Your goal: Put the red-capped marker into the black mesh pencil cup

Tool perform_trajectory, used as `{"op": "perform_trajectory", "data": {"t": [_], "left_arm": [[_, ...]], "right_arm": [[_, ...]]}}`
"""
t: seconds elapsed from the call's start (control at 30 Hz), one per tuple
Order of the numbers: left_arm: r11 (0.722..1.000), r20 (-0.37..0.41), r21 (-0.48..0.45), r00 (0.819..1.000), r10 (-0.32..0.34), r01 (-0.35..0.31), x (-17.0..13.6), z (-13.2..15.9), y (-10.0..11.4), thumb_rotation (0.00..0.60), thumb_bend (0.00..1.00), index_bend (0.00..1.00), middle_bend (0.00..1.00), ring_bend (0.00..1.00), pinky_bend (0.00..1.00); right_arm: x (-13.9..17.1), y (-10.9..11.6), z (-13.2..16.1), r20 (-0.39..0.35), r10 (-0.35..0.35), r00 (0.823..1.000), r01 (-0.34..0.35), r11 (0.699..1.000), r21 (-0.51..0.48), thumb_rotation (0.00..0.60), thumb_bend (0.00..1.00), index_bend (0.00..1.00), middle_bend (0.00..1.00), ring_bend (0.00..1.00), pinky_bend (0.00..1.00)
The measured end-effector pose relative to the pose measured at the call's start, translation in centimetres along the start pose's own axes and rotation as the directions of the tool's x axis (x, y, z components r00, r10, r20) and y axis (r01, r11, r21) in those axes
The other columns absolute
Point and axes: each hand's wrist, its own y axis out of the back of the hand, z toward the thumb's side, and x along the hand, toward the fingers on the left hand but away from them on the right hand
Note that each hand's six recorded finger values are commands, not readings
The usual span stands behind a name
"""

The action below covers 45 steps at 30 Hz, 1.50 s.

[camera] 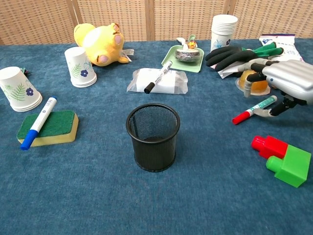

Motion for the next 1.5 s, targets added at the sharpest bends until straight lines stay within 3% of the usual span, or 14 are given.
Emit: {"op": "perform_trajectory", "data": {"t": [0.63, 1.17, 1.5], "left_arm": [[1.000, 0.007, -0.014, 1.000, -0.012, 0.012, 0.1, 0.0, 0.0, 0.600, 0.02, 0.00, 0.00, 0.00, 0.03], [0.999, 0.010, -0.028, 1.000, -0.017, 0.017, 0.1, -0.1, 0.2, 0.600, 0.02, 0.00, 0.00, 0.00, 0.03], [0.999, 0.017, -0.033, 1.000, -0.020, 0.021, 0.1, -0.1, 0.3, 0.600, 0.02, 0.00, 0.00, 0.00, 0.04]], "right_arm": [[-1.0, 0.1, 0.9, -0.018, 0.060, 0.998, -0.058, 0.993, 0.099, 0.600, 0.34, 0.42, 0.06, 0.01, 0.18], [-1.7, 0.0, 2.2, -0.021, 0.146, 0.989, -0.138, 0.964, 0.226, 0.600, 0.34, 0.43, 0.06, 0.01, 0.19], [-1.1, 1.2, 2.3, -0.025, 0.143, 0.989, -0.132, 0.956, 0.263, 0.600, 0.36, 0.43, 0.05, 0.02, 0.19]]}}
